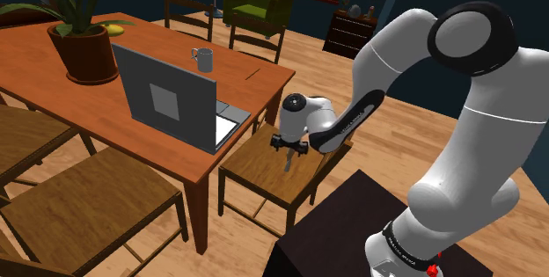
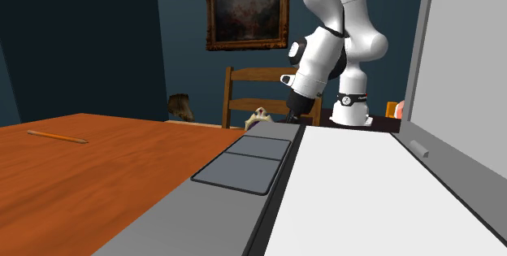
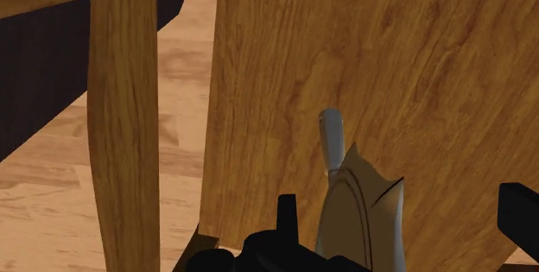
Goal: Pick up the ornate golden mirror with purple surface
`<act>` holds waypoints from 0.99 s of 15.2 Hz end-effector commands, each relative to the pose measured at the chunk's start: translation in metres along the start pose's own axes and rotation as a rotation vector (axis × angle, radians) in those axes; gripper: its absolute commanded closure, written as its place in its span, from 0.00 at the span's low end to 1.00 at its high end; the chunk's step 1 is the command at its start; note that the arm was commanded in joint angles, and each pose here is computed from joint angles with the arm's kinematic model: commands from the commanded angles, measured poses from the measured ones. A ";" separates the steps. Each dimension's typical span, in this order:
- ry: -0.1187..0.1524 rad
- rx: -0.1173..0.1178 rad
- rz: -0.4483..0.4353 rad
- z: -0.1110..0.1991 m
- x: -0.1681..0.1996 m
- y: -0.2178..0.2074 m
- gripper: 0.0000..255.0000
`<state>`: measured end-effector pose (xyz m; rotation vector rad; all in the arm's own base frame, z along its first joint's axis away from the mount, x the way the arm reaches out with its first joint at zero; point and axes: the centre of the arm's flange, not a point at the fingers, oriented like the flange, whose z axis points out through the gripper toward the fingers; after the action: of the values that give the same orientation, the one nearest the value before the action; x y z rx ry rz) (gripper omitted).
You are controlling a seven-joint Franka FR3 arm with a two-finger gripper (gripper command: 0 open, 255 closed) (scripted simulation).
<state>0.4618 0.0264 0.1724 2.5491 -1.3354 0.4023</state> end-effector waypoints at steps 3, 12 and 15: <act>-0.002 -0.005 0.000 0.020 -0.007 0.000 0.00; -0.003 -0.005 0.000 0.021 -0.010 -0.003 1.00; -0.002 -0.005 0.000 0.015 -0.005 0.000 1.00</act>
<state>0.4651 0.0285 0.1561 2.5517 -1.3359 0.4075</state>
